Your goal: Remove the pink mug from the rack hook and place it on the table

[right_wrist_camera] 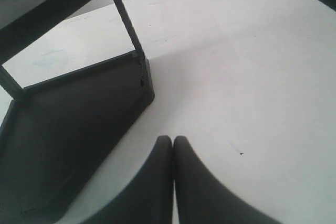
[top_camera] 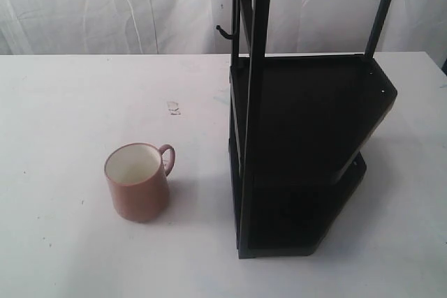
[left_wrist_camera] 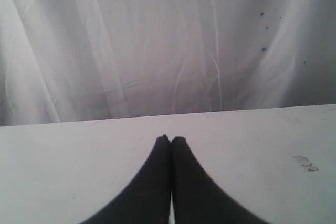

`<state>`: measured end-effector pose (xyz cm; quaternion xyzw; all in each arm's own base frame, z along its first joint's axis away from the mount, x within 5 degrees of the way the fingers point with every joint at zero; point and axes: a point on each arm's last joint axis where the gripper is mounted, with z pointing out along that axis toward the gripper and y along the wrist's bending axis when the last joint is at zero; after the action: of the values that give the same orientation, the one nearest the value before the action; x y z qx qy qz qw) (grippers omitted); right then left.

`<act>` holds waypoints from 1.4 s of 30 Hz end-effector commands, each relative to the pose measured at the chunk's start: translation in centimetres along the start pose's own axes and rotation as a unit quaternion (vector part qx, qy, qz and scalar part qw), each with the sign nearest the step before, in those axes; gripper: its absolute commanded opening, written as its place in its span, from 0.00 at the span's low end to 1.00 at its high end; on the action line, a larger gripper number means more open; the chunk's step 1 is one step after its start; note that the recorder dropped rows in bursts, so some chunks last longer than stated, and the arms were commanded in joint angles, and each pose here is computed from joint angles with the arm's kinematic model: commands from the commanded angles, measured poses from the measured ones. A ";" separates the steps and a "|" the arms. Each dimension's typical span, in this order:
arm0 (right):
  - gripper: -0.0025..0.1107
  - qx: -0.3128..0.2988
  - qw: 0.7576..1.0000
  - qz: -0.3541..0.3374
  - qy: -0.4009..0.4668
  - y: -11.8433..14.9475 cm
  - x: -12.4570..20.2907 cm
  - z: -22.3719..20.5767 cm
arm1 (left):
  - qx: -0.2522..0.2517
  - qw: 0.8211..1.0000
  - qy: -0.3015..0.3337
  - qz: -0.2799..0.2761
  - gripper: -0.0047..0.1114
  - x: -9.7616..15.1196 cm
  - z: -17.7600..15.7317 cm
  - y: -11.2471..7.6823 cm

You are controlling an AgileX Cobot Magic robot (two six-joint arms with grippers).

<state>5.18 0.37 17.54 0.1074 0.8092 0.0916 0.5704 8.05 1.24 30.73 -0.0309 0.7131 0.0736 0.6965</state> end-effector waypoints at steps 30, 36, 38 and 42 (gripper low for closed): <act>0.02 0.002 1.000 -0.002 -0.006 0.0 -0.1 0.0 | 0.017 0.995 -0.079 0.062 0.04 9.4 -1.7 -1.0; 0.02 0.002 1.000 -0.002 -0.006 0.0 -0.1 0.0 | 0.014 0.999 0.009 0.043 0.04 11.3 -2.2 -0.9; 0.02 0.002 1.000 -0.002 -0.006 0.0 -0.1 0.0 | 0.018 0.995 0.074 0.058 0.04 12.4 -2.3 -0.9; 0.02 0.002 1.000 -0.002 -0.007 0.0 -0.1 0.0 | 0.018 0.986 0.141 0.081 0.04 13.6 -2.5 -0.7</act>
<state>5.17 0.37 17.55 0.1074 0.8090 0.0917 0.5705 5.52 0.82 18.01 0.0222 0.7791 0.1022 0.6182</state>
